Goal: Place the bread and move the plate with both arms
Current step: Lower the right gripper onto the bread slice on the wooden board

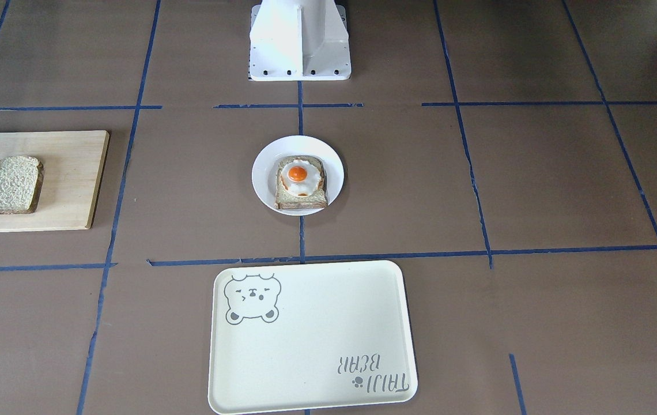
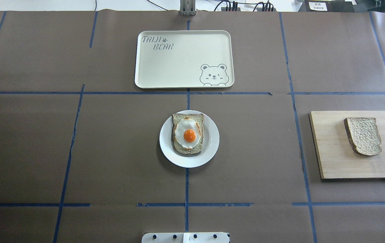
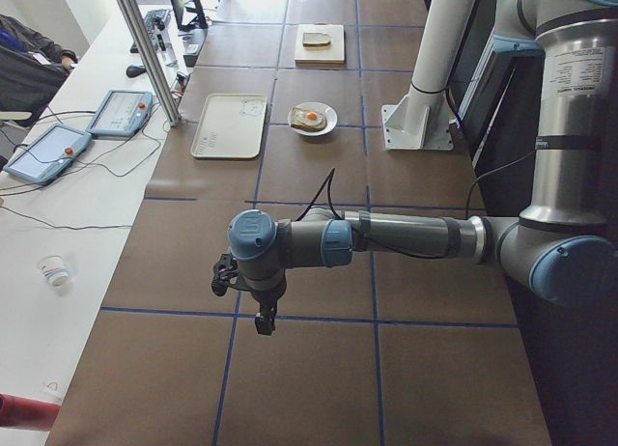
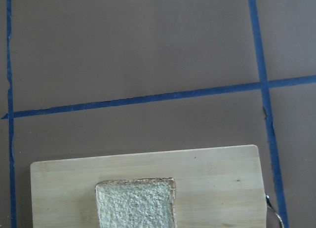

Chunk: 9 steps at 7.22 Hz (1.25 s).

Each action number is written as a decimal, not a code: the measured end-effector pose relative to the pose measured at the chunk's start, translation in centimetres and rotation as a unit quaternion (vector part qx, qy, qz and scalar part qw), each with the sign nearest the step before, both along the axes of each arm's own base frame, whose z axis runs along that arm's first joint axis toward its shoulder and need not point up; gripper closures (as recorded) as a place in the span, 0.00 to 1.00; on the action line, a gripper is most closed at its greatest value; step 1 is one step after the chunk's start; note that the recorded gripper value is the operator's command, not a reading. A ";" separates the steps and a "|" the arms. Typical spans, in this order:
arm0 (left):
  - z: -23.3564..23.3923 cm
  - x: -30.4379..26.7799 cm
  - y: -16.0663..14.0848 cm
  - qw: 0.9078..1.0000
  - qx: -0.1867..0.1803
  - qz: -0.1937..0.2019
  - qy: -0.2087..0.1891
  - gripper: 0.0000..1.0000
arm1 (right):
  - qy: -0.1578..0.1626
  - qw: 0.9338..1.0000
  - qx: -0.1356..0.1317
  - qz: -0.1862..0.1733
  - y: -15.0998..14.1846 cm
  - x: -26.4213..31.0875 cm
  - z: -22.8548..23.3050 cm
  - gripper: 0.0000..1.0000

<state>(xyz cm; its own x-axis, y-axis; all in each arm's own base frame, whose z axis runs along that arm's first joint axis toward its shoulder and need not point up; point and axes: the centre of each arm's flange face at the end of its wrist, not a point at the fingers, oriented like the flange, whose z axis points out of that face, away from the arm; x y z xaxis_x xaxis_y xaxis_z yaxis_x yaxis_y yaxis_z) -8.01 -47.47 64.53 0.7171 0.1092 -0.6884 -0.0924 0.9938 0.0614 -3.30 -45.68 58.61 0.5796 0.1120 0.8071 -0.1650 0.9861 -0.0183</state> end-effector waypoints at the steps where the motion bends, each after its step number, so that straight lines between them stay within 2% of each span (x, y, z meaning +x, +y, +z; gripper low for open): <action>1: 0.0 0.0 0.0 1.000 0.001 0.000 0.000 0.00 | -0.001 1.000 -0.010 0.002 0.9 -2.5 0.5 0.00; 2: 0.0 0.1 0.0 1.000 0.001 0.001 0.000 0.00 | 0.006 1.000 -0.014 -0.005 1.7 -4.6 1.3 0.00; 4: -0.1 0.1 -0.1 1.000 0.002 0.001 0.000 0.00 | 0.030 0.999 -0.007 -0.028 2.6 -8.3 4.6 0.01; 5: -0.1 0.1 -0.1 1.000 0.002 0.001 0.000 0.00 | 0.035 0.999 -0.002 -0.038 2.9 -9.6 6.0 0.06; 6: -0.1 0.1 -0.1 1.000 0.002 0.001 0.000 0.00 | 0.036 0.998 -0.001 -0.045 3.1 -10.4 6.7 0.24; 7: -0.1 0.1 -0.1 1.000 0.002 0.001 0.000 0.00 | 0.036 0.998 -0.003 -0.049 3.2 -11.0 7.0 0.34; 9: -0.1 0.1 -0.1 1.000 0.003 0.001 0.000 0.00 | 0.035 0.998 -0.010 -0.052 3.4 -12.2 6.9 0.46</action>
